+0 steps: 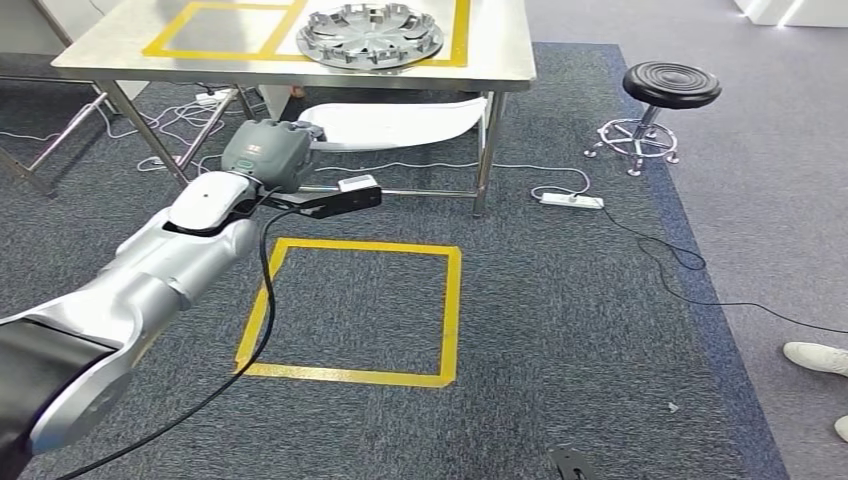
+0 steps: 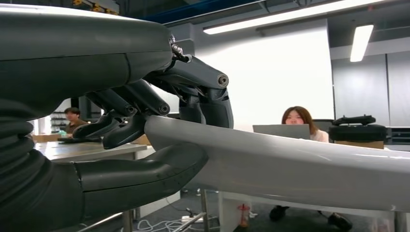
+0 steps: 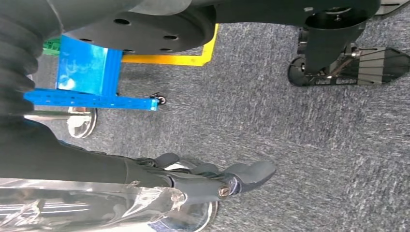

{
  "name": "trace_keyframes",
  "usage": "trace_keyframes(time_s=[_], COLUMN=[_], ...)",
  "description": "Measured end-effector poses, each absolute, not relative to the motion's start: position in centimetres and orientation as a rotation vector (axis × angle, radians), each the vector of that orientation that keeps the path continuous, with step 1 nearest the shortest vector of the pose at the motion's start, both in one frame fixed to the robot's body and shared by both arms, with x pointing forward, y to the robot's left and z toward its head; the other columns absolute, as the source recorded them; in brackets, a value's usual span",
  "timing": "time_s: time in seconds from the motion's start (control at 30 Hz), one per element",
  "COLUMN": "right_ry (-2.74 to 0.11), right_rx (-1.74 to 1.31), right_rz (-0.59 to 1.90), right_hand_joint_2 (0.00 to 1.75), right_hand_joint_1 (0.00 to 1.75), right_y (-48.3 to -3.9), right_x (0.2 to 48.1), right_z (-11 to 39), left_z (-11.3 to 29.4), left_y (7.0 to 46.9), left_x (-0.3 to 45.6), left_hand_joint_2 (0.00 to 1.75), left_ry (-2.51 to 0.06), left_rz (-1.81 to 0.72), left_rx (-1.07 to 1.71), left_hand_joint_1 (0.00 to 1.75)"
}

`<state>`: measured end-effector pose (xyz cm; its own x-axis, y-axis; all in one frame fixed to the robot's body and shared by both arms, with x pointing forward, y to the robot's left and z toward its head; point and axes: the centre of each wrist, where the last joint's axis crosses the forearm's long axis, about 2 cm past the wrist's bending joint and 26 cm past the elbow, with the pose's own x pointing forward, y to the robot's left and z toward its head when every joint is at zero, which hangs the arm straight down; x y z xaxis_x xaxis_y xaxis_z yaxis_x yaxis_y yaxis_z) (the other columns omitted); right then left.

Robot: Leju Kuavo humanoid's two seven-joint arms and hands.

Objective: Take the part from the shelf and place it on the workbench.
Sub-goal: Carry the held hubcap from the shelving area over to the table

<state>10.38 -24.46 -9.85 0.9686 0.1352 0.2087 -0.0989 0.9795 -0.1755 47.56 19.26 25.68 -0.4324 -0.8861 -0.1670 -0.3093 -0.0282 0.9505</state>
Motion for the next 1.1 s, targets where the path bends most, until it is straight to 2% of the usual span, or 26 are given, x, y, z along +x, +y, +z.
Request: trace_keyframes(time_s=[0.5, 0.77, 1.1], right_ry=[-0.227, -0.227, -0.222], right_rx=[-0.160, -0.149, -0.164], right_rz=[0.161, 0.176, 0.178], right_hand_joint_2=[1.75, 1.75, 1.75], right_hand_joint_1=[0.00, 0.00, 0.00], right_y=[-24.0, -23.8, -24.6], right_x=[10.5, 10.6, 10.6], right_z=[-9.8, -9.7, -9.8], left_z=[25.6, 27.1, 25.9], left_y=[19.4, 18.7, 17.9], left_x=[47.5, 47.9, 47.3], left_hand_joint_2=[1.75, 1.75, 1.75], left_ry=[-1.767, -1.800, -1.792], left_rz=[-1.460, -1.455, -1.482], left_rx=[1.260, 1.283, 1.247], left_hand_joint_1=[1.75, 1.75, 1.75])
